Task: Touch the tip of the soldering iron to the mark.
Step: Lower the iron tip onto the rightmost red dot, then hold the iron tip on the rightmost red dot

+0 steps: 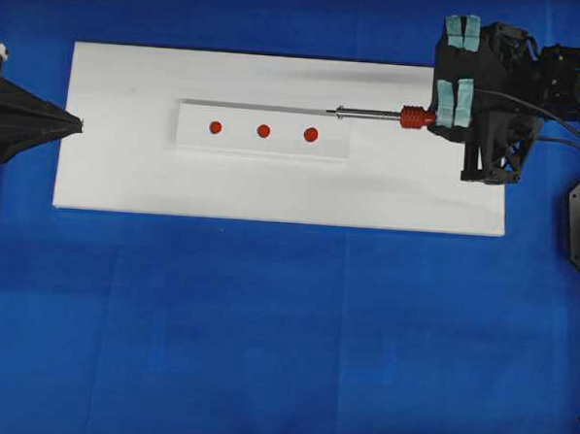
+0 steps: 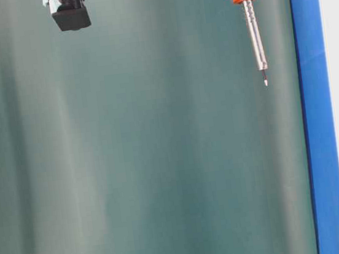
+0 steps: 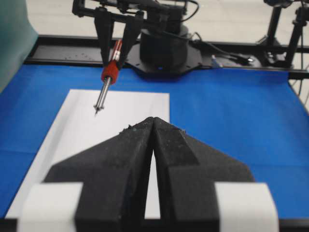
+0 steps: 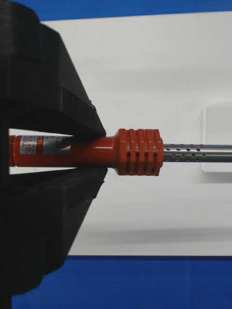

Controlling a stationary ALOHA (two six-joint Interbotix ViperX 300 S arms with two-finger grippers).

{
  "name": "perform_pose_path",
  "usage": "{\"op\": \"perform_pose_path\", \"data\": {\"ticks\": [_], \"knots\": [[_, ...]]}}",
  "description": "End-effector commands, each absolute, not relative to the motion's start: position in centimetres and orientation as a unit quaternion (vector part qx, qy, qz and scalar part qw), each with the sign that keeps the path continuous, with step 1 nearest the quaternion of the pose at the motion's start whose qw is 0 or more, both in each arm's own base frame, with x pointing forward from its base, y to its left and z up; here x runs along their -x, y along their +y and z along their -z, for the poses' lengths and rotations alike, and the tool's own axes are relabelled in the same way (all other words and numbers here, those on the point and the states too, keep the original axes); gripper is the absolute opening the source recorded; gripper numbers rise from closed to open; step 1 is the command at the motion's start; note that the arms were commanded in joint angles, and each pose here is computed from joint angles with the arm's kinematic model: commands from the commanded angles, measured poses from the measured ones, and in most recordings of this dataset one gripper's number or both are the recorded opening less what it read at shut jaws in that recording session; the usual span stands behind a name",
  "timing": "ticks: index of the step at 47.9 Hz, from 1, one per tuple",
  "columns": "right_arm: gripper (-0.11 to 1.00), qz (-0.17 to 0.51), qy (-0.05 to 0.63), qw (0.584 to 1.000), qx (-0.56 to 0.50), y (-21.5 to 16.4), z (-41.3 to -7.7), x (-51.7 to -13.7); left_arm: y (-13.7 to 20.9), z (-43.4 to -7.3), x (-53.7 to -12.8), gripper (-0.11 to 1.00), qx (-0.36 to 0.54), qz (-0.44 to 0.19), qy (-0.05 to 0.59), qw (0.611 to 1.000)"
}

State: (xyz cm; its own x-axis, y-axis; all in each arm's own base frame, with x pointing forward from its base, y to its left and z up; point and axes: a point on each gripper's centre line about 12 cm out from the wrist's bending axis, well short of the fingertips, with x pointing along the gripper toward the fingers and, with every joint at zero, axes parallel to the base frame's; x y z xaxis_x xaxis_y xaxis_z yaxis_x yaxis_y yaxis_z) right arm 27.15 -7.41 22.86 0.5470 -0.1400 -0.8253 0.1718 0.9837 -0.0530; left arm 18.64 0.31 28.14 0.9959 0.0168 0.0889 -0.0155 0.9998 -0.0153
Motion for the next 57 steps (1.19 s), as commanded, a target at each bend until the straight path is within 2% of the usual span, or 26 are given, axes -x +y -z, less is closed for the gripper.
{"op": "perform_pose_path", "data": {"ticks": [1, 13, 36, 57], "knots": [[0.06, 0.091, 0.450, 0.888, -0.012, -7.6, -24.0, -27.8, 0.3, -28.6, -18.8, 0.00, 0.007, -0.009, -0.051, 0.999], [0.06, 0.090, 0.456, 0.885, -0.014, -7.8, -23.1, -28.4, 0.3, -28.5, -18.8, 0.00, 0.008, -0.009, -0.050, 0.999], [0.06, 0.085, 0.501, 0.861, -0.022, -8.4, -17.6, -30.5, 0.4, -28.4, -18.8, 0.00, 0.007, -0.010, -0.047, 0.999], [0.06, 0.084, 0.511, 0.855, -0.023, -8.3, -16.4, -30.4, 0.4, -28.5, -18.8, 0.00, 0.007, -0.010, -0.048, 0.999]]}}
